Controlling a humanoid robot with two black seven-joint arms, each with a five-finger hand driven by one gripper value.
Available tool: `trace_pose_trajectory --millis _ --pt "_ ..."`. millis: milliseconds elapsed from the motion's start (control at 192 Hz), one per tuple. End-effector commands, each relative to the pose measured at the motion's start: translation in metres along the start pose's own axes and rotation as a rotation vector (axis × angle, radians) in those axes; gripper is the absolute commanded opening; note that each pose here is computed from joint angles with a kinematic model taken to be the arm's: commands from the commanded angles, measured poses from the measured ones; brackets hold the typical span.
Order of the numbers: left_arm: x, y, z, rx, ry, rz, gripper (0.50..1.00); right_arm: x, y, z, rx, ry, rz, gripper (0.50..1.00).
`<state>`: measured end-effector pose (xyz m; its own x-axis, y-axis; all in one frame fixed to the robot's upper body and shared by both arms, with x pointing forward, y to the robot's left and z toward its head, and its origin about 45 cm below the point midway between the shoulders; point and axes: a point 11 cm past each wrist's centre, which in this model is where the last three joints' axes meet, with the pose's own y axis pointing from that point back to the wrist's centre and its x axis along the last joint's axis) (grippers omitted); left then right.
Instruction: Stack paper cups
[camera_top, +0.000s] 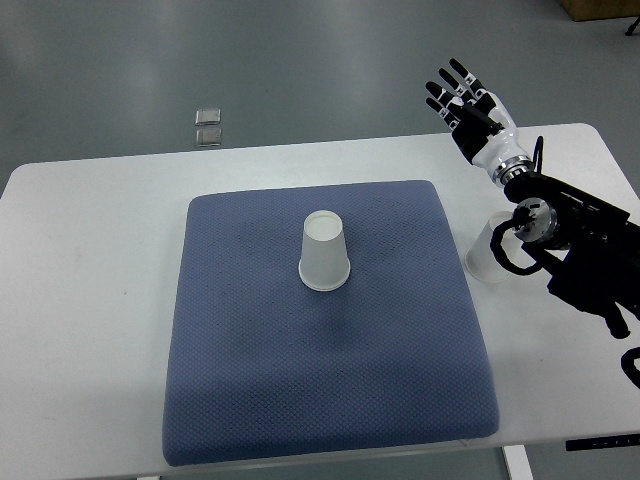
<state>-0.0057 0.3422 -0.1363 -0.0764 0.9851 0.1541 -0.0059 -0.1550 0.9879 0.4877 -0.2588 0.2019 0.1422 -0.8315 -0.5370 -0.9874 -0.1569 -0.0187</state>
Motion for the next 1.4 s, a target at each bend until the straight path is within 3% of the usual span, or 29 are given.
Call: trace_pose_trajectory --millis 0,1140,1395 --pt "0.0 0.0 0.0 -0.004 0.0 0.0 1.0 0.0 0.0 0.0 0.0 0.0 0.0 0.915" --pt "0.002 0.0 -0.003 0.001 -0.007 0.005 1.0 0.0 -0.001 -0.002 0.002 0.006 0.002 0.915" --pt "0.003 0.0 -0.008 0.009 -0.006 0.007 1.0 -0.007 -0.011 -0.02 0.027 0.036 0.012 0.915"
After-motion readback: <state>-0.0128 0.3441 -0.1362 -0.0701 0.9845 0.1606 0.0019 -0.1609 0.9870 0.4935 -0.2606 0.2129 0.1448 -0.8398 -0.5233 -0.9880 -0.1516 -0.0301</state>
